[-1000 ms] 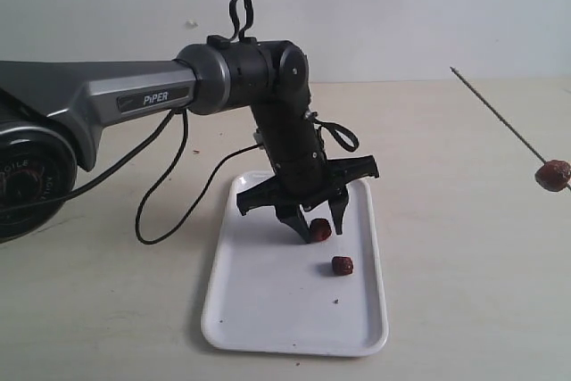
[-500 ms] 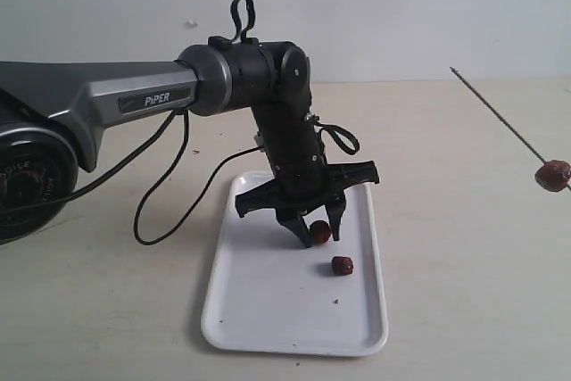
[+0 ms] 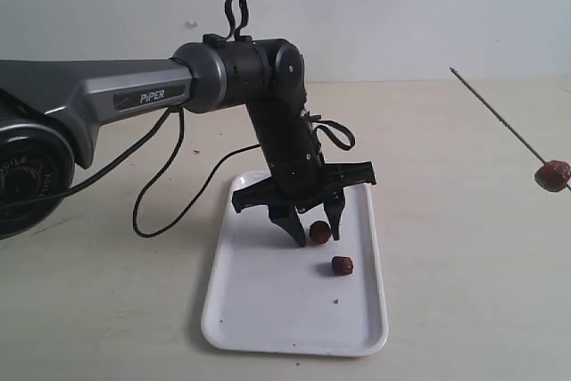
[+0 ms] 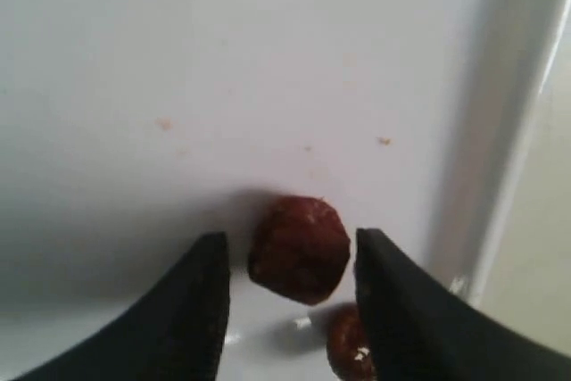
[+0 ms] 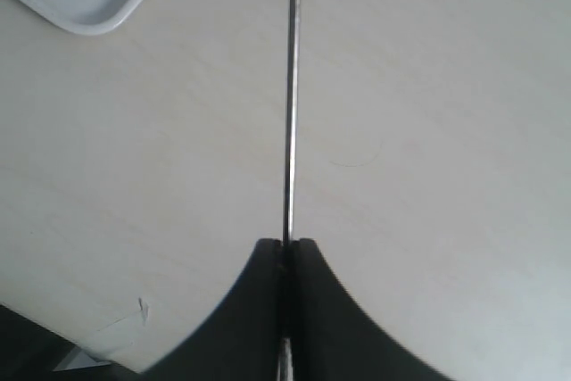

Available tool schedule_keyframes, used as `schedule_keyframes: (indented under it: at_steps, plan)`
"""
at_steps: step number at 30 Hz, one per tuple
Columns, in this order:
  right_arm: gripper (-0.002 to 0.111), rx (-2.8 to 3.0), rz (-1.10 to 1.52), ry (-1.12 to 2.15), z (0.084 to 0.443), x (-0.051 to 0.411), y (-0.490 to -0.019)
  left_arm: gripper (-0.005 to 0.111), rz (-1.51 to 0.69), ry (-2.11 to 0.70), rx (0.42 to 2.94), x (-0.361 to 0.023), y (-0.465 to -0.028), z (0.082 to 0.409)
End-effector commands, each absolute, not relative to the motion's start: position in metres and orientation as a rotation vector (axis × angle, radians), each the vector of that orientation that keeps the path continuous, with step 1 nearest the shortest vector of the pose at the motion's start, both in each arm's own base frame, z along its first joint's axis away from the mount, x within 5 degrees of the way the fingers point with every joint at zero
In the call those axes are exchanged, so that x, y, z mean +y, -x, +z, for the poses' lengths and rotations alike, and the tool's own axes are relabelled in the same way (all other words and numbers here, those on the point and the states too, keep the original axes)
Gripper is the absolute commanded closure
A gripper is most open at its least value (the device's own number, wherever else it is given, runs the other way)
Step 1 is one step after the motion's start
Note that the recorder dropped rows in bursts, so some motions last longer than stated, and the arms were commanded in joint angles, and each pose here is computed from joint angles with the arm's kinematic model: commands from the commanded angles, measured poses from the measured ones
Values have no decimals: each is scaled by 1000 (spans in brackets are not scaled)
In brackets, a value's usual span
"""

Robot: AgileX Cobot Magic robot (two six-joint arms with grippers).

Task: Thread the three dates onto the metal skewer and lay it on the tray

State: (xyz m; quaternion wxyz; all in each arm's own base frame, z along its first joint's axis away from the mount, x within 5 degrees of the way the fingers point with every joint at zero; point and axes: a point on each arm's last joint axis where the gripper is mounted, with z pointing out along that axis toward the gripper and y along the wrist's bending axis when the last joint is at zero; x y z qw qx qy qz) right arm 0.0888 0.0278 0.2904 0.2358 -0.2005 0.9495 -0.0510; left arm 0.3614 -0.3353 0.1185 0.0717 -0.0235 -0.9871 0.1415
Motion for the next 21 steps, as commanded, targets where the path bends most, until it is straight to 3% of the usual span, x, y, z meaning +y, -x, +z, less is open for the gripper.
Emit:
schedule_keyframes:
  at_steps: [1,21]
  plan:
    - [108,2578,-140,555,294,27,-89,60,385,73,-2961,-328,-365,113]
    - [108,2570,-133,555,294,28,-89,60,396,205,-2957,-316,-372,121]
